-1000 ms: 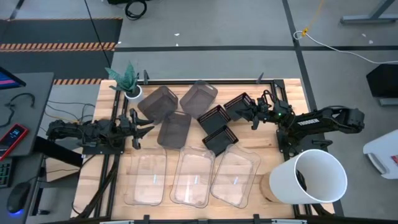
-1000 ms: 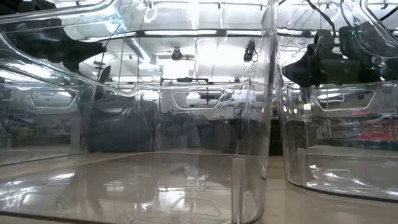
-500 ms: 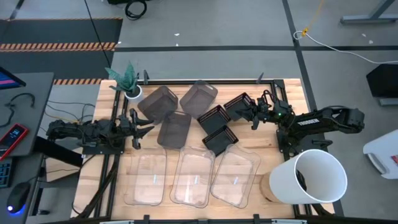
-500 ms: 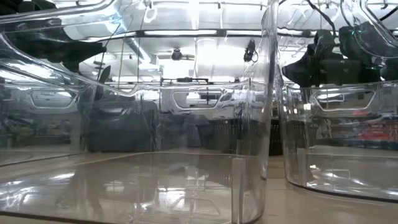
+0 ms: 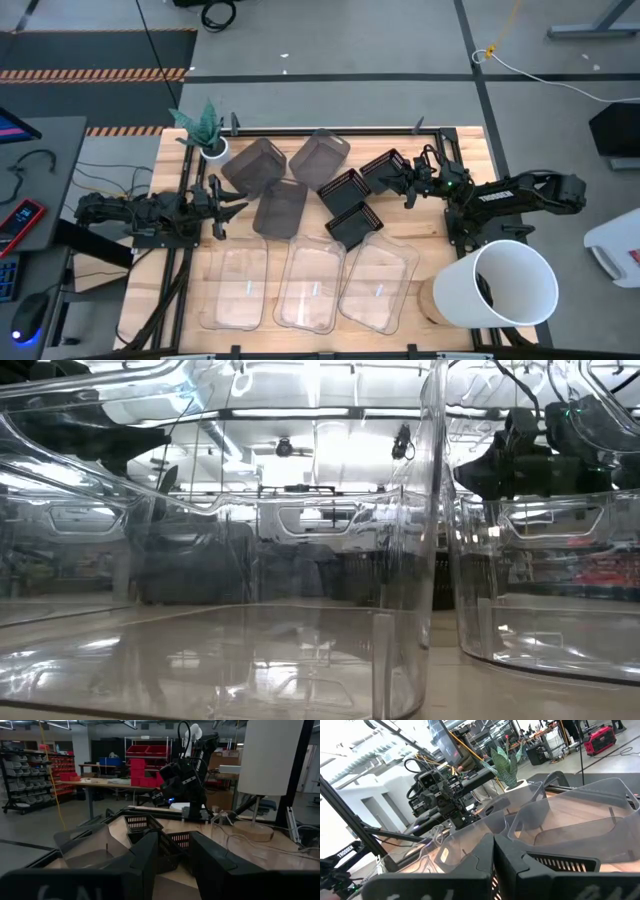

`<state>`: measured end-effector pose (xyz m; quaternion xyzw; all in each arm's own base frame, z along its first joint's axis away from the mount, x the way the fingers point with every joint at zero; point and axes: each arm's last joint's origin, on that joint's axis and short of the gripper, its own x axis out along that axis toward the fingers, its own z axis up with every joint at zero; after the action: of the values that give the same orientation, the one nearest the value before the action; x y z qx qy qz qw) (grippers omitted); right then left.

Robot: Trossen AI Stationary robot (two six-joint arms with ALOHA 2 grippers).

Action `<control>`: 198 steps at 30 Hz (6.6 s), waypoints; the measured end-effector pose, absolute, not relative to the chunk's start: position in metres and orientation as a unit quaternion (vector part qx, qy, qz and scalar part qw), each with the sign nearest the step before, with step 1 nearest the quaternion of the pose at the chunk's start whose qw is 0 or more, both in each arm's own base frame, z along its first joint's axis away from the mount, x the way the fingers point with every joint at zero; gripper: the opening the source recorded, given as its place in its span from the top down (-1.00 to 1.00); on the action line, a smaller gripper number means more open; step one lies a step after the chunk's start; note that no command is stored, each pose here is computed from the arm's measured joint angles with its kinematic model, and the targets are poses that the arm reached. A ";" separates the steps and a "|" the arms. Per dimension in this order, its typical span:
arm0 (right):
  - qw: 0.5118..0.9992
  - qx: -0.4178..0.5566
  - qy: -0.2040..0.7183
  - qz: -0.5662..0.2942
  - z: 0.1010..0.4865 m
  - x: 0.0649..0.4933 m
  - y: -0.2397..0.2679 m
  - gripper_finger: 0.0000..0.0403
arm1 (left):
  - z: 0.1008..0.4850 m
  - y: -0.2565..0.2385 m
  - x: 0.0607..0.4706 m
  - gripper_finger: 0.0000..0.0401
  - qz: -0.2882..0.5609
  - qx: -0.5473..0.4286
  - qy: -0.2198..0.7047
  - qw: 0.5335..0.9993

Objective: Stack baskets by color

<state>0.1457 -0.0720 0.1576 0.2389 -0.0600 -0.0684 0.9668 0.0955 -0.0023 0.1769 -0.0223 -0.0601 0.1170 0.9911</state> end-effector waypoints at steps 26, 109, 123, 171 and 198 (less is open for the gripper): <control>0.967 0.239 -0.060 -0.068 0.158 0.146 -0.072 0.92 | 0.177 -0.002 0.096 0.42 0.117 -0.022 -0.060 0.991; 0.982 0.148 0.011 -0.114 0.227 0.220 -0.058 0.99 | 0.177 -0.002 0.096 0.42 0.117 -0.022 -0.060 0.991; 0.982 0.107 0.081 -0.130 0.257 0.241 -0.016 0.98 | 0.177 -0.002 0.096 0.42 0.117 -0.022 -0.060 0.991; 0.993 0.046 0.106 -0.008 0.300 0.311 0.069 0.82 | 0.177 -0.002 0.096 0.42 0.117 -0.022 -0.060 0.991; 0.982 0.051 0.179 0.010 0.286 0.301 0.092 0.49 | 0.177 -0.002 0.096 0.42 0.117 -0.022 -0.060 0.991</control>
<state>0.3010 0.0920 0.2861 0.0514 0.1794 0.0101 0.9824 0.0955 -0.0023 0.1770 -0.0224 -0.0604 0.1168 0.9911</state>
